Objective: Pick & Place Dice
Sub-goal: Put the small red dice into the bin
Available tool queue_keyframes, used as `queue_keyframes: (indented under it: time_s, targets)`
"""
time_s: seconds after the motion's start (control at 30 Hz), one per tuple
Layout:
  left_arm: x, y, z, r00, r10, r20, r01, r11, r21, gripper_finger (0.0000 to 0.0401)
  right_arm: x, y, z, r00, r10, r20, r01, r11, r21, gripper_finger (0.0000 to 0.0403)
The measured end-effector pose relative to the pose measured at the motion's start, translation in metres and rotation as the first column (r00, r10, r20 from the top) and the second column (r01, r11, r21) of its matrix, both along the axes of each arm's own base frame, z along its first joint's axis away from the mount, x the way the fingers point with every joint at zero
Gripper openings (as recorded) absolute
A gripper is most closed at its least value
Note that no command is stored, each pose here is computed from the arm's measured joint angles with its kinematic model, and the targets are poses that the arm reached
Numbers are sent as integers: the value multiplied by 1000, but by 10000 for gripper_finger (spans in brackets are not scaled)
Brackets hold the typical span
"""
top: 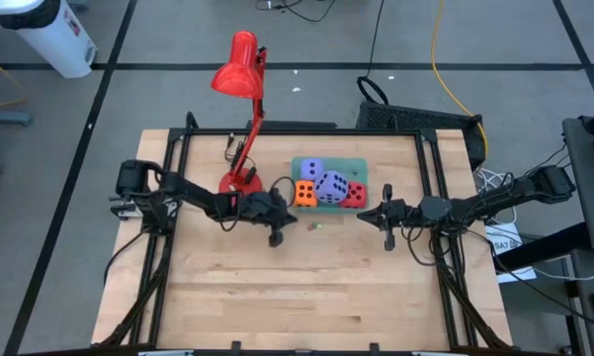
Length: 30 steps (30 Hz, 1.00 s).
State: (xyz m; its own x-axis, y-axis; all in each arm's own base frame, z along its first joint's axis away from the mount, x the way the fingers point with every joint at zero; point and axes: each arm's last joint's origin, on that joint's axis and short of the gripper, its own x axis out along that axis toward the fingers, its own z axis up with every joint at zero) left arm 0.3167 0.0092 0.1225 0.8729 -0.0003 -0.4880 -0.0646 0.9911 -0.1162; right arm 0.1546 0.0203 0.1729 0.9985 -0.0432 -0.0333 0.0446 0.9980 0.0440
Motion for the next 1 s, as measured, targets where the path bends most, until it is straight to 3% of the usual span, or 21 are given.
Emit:
queue_keyframes:
  time_s: [0.1,0.23,0.43,0.6,0.83,1.0]
  targets:
    - [4,-14,3,998,-53,-13,54,997,61,5,0,0,0,1000,1,-1,-1,1000,-30,4]
    - [12,-29,11,999,30,-22,-27,989,145,13,0,0,1,1000,3,11,-3,1000,-27,4]
    - [17,-45,18,997,70,-29,-63,976,206,83,0,0,1,1000,4,14,-4,1000,-2,4]
    - [17,-48,16,997,-57,-60,70,967,245,152,0,0,2,1000,4,19,-4,1000,-11,4]
    - [26,-39,17,995,-85,-55,95,974,205,179,0,0,2,1000,4,21,-4,1000,-8,4]
    - [42,-38,-4,989,-89,-115,113,968,225,179,0,0,2,1000,4,21,-4,1000,-8,4]
